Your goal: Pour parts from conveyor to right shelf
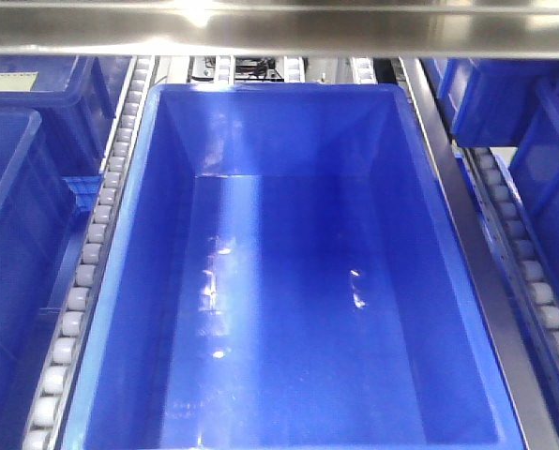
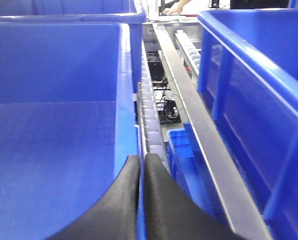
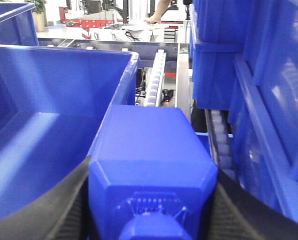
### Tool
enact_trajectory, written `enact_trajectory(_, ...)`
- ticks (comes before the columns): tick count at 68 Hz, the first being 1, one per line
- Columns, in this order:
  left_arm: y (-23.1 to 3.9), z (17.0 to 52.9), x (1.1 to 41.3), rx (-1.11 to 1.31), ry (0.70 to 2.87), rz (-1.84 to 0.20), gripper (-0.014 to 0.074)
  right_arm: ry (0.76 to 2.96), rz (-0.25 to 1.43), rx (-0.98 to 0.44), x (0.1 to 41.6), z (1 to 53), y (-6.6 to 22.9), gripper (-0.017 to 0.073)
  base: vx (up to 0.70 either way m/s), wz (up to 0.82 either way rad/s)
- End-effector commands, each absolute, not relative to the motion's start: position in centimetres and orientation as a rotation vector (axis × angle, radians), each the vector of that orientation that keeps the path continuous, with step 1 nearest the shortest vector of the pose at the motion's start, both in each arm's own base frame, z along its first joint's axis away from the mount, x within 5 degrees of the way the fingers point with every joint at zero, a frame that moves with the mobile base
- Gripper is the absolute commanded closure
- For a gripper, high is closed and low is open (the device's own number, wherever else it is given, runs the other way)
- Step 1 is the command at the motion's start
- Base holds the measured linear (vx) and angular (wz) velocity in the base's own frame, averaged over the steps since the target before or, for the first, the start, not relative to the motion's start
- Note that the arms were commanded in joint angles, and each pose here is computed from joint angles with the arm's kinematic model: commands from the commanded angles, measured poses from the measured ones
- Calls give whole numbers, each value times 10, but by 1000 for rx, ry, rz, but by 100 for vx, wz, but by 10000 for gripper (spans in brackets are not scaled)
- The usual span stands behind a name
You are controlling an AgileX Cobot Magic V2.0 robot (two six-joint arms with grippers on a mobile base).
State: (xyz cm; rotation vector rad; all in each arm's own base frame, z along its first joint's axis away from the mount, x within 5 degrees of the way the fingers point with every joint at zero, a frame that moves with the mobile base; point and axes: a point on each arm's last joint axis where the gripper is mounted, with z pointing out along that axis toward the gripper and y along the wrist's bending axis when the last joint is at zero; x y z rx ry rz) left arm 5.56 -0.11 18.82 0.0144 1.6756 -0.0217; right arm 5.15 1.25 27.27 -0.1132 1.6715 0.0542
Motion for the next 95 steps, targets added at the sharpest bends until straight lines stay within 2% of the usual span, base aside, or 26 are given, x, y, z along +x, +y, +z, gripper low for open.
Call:
enact_trajectory(1, -2, 201, 55, 13, 1580, -35, 600, 1593, 31, -85, 52, 286, 10, 564, 8, 6)
enact_trajectory(95, -2, 201, 55, 13, 1580, -35, 600, 1578, 56, -81, 53, 288, 10, 564, 2, 1)
